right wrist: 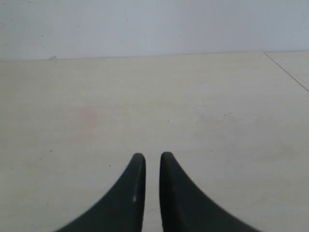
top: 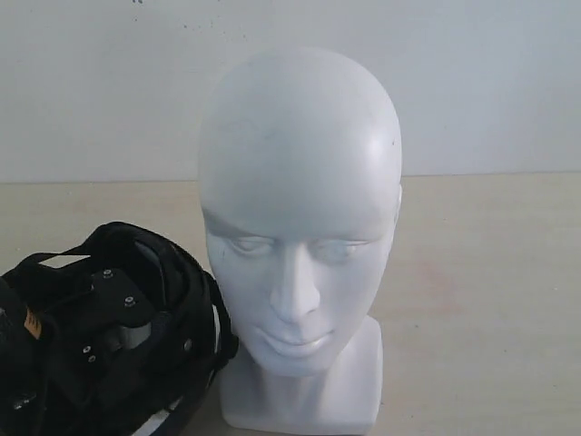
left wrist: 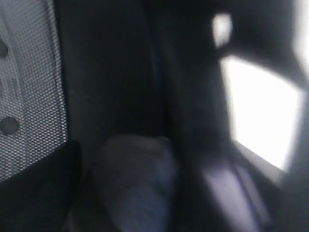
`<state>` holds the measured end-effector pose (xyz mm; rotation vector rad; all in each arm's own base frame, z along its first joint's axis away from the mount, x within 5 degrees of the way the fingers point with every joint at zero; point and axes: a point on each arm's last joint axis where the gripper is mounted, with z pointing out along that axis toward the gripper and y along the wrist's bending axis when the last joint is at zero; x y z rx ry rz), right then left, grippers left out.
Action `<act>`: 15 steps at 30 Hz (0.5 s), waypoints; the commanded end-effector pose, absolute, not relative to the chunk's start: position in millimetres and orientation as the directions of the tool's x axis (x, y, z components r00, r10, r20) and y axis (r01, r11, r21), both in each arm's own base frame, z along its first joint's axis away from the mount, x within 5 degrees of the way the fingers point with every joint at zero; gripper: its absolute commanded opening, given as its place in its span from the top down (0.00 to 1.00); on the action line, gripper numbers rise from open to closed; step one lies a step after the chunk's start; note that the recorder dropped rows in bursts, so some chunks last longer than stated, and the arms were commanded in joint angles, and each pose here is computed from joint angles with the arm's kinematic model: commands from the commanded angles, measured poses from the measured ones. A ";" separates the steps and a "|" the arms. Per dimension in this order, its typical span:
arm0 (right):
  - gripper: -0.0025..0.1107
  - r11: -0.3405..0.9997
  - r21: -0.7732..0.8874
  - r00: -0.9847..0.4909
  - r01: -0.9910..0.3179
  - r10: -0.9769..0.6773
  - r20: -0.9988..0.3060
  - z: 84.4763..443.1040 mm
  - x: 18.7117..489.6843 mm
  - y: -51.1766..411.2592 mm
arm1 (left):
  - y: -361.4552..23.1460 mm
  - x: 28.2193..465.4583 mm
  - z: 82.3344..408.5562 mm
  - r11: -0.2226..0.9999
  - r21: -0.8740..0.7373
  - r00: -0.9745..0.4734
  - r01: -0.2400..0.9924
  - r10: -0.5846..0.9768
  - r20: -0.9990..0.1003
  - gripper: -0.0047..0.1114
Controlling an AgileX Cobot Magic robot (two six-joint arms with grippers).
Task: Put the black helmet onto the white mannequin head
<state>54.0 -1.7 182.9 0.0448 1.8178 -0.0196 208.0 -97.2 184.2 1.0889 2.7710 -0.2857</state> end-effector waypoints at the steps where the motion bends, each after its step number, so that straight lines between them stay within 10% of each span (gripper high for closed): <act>1: 0.87 0.999 0.010 -0.232 0.042 0.019 -0.972 184.1 53.9 -1.8 | -96.7 208.3 168.3 0.711 -0.096 -0.714 0.697 0.674 -0.189 0.37; 5: 0.87 0.999 0.010 -0.232 0.042 0.019 -0.972 184.1 53.9 -1.8 | -96.9 209.8 166.2 0.712 -0.092 -0.714 0.696 0.674 -0.189 0.49; 8: 0.87 0.999 0.010 -0.232 0.042 0.019 -0.972 184.1 53.9 -1.8 | -96.6 210.6 166.2 0.707 -0.083 -0.707 0.703 0.680 -0.194 0.92; 15: 0.87 0.999 0.010 -0.234 0.042 0.019 -0.972 183.9 53.9 -1.8 | -87.5 191.2 223.0 0.754 -0.009 -0.702 0.656 0.606 -0.375 0.92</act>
